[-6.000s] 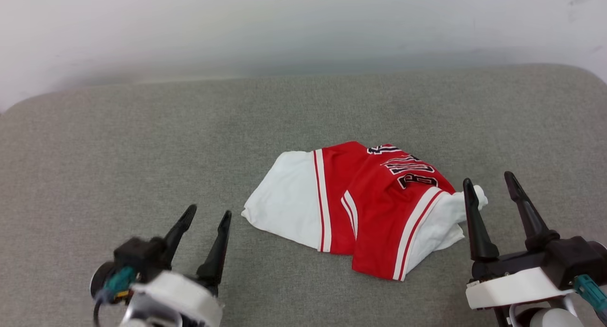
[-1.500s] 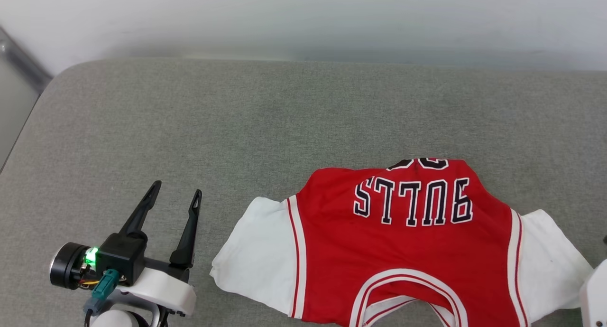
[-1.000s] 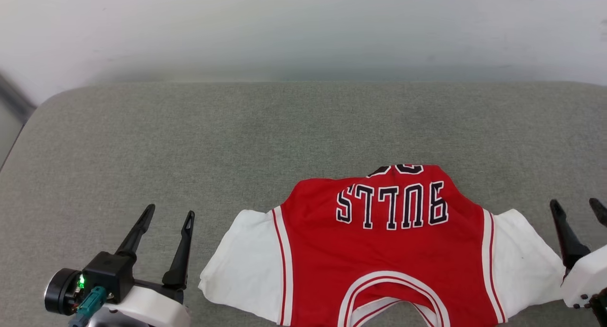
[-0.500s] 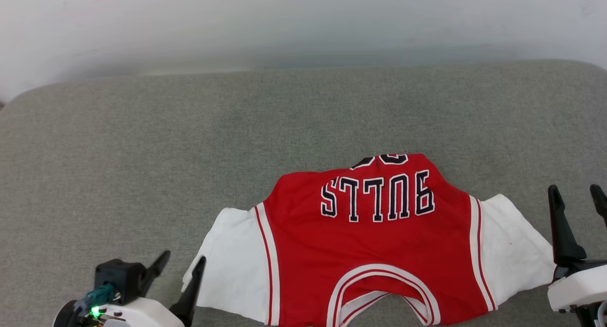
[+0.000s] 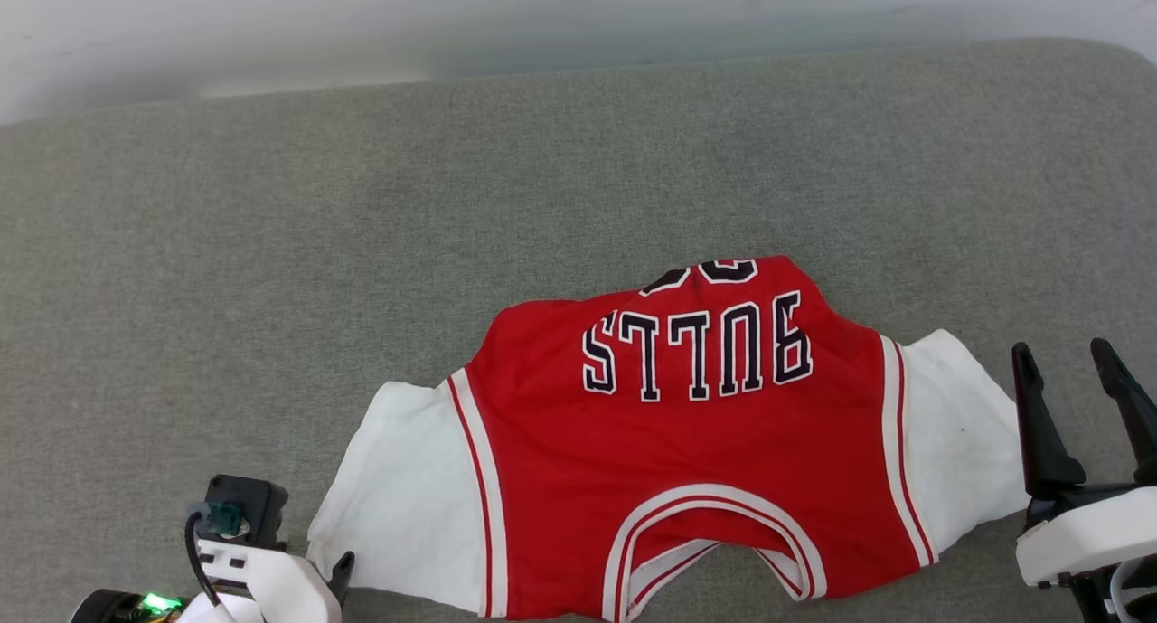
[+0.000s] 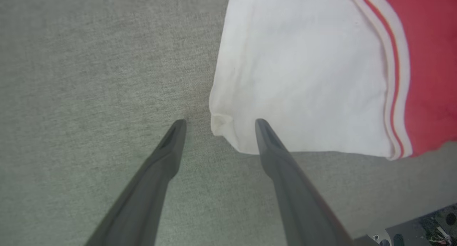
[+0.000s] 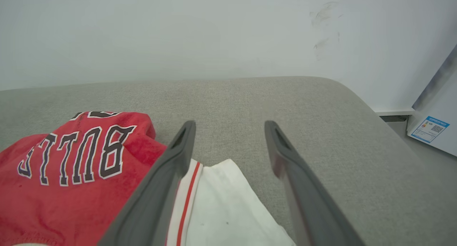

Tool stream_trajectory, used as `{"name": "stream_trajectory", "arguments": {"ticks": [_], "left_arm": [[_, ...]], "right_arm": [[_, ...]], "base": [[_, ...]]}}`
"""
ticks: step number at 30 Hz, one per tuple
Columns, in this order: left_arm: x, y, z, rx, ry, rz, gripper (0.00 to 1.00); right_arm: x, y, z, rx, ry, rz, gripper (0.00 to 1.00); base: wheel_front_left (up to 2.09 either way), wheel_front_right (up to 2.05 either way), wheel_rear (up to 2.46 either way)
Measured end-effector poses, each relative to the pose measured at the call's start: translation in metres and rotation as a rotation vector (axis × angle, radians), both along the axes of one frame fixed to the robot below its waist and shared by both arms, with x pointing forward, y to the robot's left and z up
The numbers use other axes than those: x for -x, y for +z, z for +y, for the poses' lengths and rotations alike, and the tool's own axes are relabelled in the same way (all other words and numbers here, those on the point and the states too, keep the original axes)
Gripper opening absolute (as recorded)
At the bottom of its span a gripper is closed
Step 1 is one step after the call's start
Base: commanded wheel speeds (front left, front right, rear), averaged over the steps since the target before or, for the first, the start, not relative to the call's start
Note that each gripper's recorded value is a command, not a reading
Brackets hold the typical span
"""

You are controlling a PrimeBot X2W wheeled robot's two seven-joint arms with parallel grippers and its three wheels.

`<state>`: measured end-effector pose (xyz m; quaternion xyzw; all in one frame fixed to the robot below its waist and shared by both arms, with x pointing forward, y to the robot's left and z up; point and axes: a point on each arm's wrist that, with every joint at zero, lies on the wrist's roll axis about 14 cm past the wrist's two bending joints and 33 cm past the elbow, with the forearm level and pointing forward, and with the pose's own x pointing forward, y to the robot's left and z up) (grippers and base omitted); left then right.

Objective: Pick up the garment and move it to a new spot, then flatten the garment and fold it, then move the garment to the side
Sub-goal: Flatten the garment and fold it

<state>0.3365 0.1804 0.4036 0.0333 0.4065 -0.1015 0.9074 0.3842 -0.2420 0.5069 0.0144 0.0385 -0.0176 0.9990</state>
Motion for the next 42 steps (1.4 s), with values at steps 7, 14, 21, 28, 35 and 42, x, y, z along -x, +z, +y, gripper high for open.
{"name": "stream_trajectory", "arguments": {"ticks": [7, 14, 21, 28, 35, 42], "left_arm": [[0.007, -0.030, 0.002, -0.009, 0.005, 0.113, 1.00], [0.007, -0.045, -0.001, 0.034, 0.010, 0.171, 0.00], [-0.011, -0.018, -0.005, 0.114, 0.055, 0.006, 0.00], [-0.023, 0.036, 0.002, 0.121, 0.060, -0.198, 0.00], [-0.019, 0.069, -0.003, 0.129, 0.035, -0.278, 0.00], [-0.010, 0.077, -0.008, 0.108, 0.000, -0.271, 0.00]], "right_arm": [[-0.004, -0.012, 0.000, -0.002, -0.002, 0.032, 1.00], [-0.007, -0.020, 0.004, 0.010, 0.016, 0.059, 1.00], [0.007, -0.036, 0.006, 0.034, 0.051, 0.190, 1.00], [0.040, -0.071, -0.010, 0.069, 0.032, 0.497, 1.00], [0.056, -0.094, -0.032, 0.116, -0.020, 0.744, 1.00], [0.043, -0.124, -0.042, 0.158, -0.028, 0.900, 1.00]], "base": [[0.00, 0.00, 0.00], [0.00, 0.00, 0.00], [0.00, 0.00, 0.00], [0.00, 0.00, 0.00], [0.00, 0.00, 0.00], [0.00, 0.00, 0.00]]}}
